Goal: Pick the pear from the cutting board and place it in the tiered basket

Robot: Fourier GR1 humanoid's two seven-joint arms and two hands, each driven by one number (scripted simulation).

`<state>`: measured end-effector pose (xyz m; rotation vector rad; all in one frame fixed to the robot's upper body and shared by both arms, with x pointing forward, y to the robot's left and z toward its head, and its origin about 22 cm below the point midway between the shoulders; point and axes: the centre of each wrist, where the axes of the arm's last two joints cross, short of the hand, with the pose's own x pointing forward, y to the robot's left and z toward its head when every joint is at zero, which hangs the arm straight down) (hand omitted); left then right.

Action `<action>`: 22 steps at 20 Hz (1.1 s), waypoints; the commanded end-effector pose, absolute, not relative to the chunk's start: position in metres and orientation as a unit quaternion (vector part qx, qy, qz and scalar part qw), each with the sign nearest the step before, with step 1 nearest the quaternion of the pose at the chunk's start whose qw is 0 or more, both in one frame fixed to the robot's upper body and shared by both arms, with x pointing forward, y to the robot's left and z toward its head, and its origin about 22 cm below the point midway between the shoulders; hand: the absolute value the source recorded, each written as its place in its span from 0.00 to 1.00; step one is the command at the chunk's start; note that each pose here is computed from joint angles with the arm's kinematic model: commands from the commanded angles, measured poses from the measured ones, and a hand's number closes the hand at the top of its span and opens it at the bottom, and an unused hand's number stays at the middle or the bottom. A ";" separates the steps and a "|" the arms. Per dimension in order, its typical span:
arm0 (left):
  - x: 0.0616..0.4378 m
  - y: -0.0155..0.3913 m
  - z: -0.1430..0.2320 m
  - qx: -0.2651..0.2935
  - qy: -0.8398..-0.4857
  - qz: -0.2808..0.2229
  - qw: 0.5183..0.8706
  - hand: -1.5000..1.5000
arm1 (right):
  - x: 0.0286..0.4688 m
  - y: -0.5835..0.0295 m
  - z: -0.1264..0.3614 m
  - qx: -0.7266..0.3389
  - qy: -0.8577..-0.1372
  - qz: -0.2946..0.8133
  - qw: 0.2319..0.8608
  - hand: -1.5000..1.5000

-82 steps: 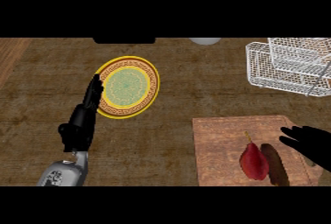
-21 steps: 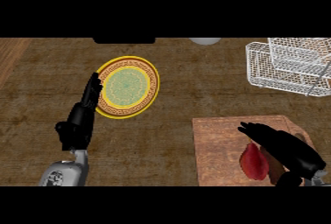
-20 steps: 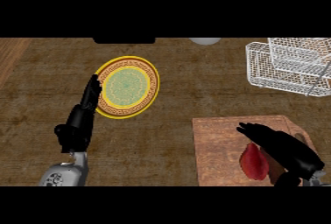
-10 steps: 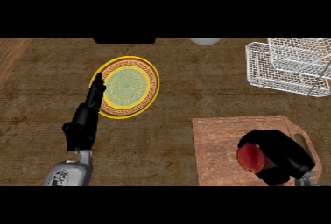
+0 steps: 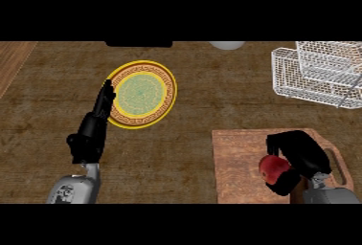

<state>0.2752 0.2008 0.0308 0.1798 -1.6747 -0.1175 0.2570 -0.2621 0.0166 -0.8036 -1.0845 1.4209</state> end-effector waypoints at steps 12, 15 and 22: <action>0.264 0.188 0.035 0.078 -0.737 -0.050 0.670 0.50 | 0.336 -0.203 0.114 -0.577 -0.301 0.438 0.621 1.00; 0.267 0.202 0.031 0.085 -0.738 -0.042 0.668 0.50 | 0.338 -0.196 0.155 -0.606 -0.322 0.401 0.607 1.00; 0.283 0.200 0.022 0.087 -0.736 -0.054 0.669 0.50 | 0.331 -0.219 0.241 -0.628 -0.376 0.337 0.592 1.00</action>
